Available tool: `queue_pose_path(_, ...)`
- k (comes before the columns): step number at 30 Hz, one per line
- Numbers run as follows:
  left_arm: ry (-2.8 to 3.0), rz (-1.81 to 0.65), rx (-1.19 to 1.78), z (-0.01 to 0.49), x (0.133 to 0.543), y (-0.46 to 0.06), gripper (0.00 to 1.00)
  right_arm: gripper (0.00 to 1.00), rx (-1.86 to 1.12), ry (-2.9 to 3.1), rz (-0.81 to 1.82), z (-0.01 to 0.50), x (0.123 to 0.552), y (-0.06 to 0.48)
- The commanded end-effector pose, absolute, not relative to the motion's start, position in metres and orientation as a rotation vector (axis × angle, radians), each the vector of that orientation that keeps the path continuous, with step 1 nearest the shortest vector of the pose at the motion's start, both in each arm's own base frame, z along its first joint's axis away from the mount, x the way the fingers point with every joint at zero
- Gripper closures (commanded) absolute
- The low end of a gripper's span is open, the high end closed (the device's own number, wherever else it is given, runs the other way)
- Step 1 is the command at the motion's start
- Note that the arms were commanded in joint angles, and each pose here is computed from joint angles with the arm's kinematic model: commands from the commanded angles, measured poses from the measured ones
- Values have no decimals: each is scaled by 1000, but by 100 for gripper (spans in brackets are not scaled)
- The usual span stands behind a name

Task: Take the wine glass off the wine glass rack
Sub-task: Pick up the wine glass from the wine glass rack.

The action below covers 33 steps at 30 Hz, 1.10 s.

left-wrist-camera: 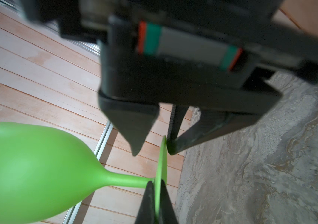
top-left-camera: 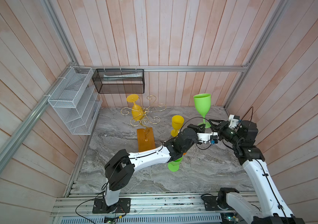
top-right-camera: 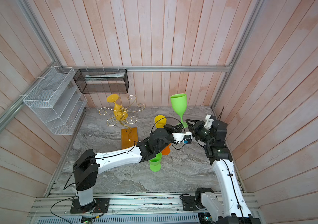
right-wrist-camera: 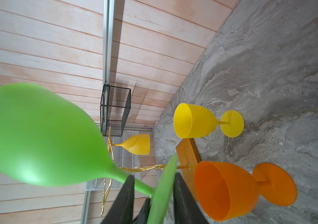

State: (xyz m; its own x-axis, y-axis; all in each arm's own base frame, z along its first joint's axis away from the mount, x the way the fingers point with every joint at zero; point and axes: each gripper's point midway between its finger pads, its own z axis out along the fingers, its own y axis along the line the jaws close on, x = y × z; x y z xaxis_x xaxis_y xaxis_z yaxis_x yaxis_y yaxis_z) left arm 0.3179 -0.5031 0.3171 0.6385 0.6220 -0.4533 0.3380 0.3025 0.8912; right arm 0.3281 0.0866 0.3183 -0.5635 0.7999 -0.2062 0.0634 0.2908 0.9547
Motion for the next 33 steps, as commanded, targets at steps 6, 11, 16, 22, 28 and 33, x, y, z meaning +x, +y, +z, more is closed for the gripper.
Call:
queue_pose_path(6,890,190,1249,332,317,-514,100,85,747,1846,1362,318,330,92)
queue_pose_path(11,890,186,1227,337,318,-513,92,96,744,1836,1368,319,331,92)
queue_pose_path(16,896,187,1201,344,318,-509,84,100,748,1825,1379,318,330,92)
queue_pose_path(22,900,188,1179,352,317,-501,69,100,753,1797,1373,323,330,89)
queue_pose_path(28,911,195,1171,354,316,-495,56,100,750,1778,1372,328,330,87)
queue_pose_path(33,915,212,1172,354,316,-489,53,100,752,1754,1364,334,329,85)
